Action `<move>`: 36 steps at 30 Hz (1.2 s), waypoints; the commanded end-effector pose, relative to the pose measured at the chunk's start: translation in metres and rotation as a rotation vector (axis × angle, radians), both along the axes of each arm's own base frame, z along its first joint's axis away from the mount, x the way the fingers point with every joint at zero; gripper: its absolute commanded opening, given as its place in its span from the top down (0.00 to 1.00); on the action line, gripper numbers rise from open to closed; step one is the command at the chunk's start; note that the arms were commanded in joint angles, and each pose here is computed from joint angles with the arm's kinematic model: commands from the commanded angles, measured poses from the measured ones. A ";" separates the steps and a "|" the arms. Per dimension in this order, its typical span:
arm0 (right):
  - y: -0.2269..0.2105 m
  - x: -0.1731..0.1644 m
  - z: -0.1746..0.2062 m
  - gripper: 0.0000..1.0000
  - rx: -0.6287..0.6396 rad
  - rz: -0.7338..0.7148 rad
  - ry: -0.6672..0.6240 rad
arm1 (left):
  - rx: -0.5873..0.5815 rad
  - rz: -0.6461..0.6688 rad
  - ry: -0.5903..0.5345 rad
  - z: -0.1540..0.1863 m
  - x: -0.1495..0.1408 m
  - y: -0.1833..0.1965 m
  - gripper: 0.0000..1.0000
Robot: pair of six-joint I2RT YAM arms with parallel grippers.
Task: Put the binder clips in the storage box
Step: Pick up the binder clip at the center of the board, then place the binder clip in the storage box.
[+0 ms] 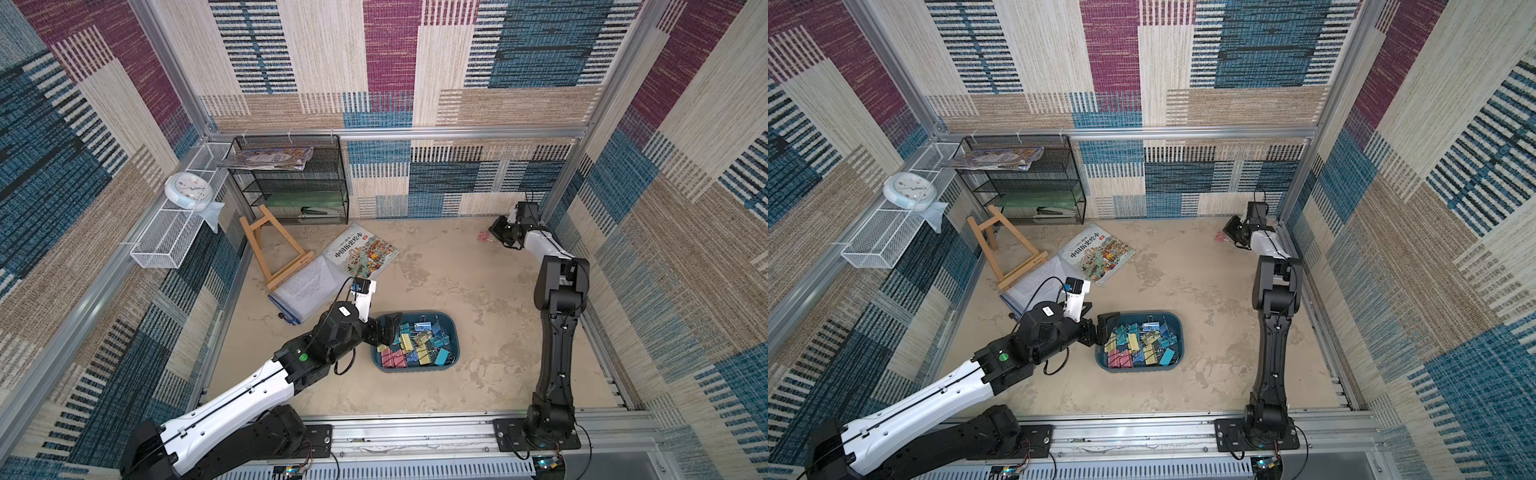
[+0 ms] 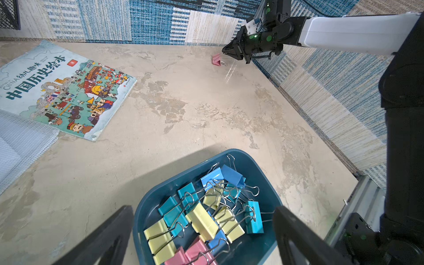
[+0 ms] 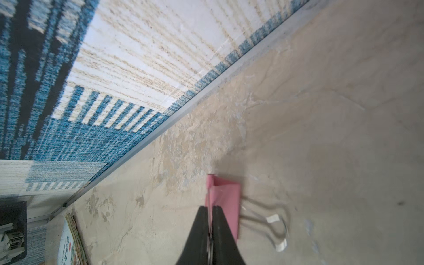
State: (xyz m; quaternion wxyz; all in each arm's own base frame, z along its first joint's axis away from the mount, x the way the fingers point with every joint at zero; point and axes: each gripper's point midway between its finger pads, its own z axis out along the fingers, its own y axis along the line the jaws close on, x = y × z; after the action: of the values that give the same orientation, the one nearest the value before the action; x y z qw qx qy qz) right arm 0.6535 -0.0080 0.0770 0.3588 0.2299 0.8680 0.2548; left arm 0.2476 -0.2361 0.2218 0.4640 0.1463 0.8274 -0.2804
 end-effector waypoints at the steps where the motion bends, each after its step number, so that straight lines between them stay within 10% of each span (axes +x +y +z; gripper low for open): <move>1: 0.007 -0.006 0.019 1.00 -0.001 0.046 -0.027 | -0.042 -0.022 -0.014 0.011 0.002 -0.008 0.01; 11: 0.034 -0.074 0.116 1.00 0.054 0.137 -0.178 | -0.049 -0.003 -0.052 0.026 -0.001 0.002 0.01; 23: 0.115 -0.231 0.207 1.00 0.035 0.359 -0.273 | -0.027 0.069 -0.116 0.034 -0.013 0.035 0.01; 36: 0.247 -0.383 0.158 1.00 0.185 0.628 -0.101 | -0.026 0.127 -0.121 0.029 -0.021 0.056 0.01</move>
State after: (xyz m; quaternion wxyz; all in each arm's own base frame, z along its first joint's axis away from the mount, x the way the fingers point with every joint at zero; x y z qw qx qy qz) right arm 0.2769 0.2243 0.2385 0.2959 -0.0454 0.8512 0.4311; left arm 0.2251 -0.1854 0.2537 0.5297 0.1174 0.7986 -0.2605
